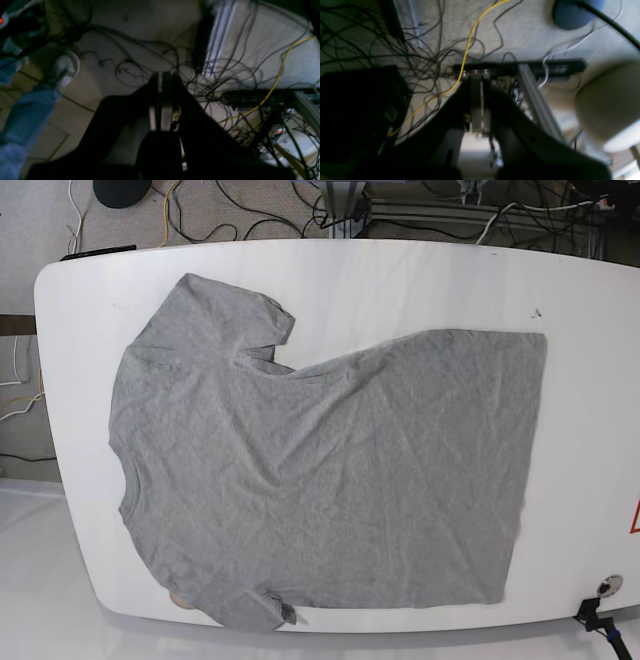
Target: Fold the T-shirt properly
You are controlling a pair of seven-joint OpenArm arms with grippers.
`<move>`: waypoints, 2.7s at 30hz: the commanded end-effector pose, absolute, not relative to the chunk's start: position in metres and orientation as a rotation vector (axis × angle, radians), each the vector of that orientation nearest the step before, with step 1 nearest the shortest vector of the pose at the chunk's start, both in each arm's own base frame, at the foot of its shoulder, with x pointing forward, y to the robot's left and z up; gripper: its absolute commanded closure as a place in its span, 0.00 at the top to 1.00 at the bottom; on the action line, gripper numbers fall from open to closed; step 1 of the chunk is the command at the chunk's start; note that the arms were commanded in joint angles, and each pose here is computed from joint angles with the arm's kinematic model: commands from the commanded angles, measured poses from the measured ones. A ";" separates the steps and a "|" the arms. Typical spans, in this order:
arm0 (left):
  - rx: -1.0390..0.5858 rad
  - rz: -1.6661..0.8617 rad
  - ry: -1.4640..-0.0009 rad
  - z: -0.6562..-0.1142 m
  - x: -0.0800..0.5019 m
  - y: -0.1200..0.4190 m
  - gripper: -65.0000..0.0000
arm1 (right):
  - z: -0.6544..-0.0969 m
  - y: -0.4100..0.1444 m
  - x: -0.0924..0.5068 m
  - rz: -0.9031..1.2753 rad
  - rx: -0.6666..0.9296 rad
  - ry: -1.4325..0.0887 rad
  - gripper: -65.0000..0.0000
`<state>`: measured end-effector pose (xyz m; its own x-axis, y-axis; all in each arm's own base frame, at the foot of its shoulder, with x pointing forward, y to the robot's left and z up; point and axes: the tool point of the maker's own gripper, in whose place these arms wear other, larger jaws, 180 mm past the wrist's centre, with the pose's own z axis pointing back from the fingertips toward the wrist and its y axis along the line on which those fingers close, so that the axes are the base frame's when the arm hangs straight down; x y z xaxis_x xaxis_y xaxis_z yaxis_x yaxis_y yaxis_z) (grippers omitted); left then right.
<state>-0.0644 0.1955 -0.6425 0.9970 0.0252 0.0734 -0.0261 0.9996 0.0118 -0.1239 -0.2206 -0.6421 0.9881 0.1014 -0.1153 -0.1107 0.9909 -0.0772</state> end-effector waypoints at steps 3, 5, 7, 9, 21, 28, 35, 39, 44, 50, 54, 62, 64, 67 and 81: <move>0.020 0.002 -0.179 -0.622 -0.044 0.218 0.00 | -0.626 -0.255 -0.134 0.147 -0.127 0.078 0.00; 0.014 -0.003 -0.242 -0.608 -0.035 0.225 0.00 | -0.616 -0.267 -0.140 0.167 -0.140 0.060 0.00; 0.008 -0.015 -0.291 -0.593 -0.029 0.229 0.00 | -0.606 -0.269 -0.145 0.183 -0.135 0.035 0.00; -0.002 -0.022 -0.328 -0.581 -0.026 0.229 0.00 | -0.598 -0.268 -0.142 0.196 -0.126 -0.003 0.00; -0.096 -0.111 -0.540 -0.494 0.005 0.200 0.00 | -0.527 -0.278 -0.127 0.276 -0.113 -0.148 0.00; -0.189 -0.141 -0.742 -0.421 0.034 0.169 0.00 | -0.474 -0.237 -0.098 0.164 -0.018 -0.277 0.00; -0.222 -0.157 -0.841 -0.382 0.058 0.156 0.00 | -0.431 -0.229 -0.041 0.058 0.021 -0.388 0.00; -0.212 -0.167 -0.871 -0.368 0.072 0.159 0.00 | -0.416 -0.232 -0.017 0.022 0.024 -0.424 0.00; -0.181 -0.175 -0.907 -0.350 0.090 0.166 0.00 | -0.403 -0.231 0.001 0.010 0.033 -0.450 0.00; -0.120 -0.187 -0.936 -0.324 0.115 0.183 0.00 | -0.389 -0.232 0.020 0.034 0.017 -0.492 0.00; -0.116 -0.185 -0.992 -0.310 0.132 0.182 0.00 | -0.382 -0.232 0.042 0.038 0.008 -0.555 0.00; -0.074 -0.177 -1.115 -0.287 0.174 0.189 0.00 | -0.362 -0.240 0.090 -0.002 -0.030 -0.711 0.00; -0.063 -0.185 -1.109 -0.286 0.177 0.191 0.00 | -0.360 -0.242 0.094 -0.001 -0.037 -0.724 0.00; -0.061 -0.193 -1.103 -0.285 0.184 0.190 0.00 | -0.359 -0.243 0.103 -0.016 -0.047 -0.747 0.00; -0.159 0.106 -0.912 -0.359 0.219 0.248 0.00 | -0.344 -0.242 0.153 -0.113 0.011 -0.878 0.00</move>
<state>0.2167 0.2383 -0.3579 0.6088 0.1509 0.7788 -0.0050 0.9825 -0.1864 0.1478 -0.2420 -0.3535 0.6602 -0.1073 0.7434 0.1073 0.9931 0.0480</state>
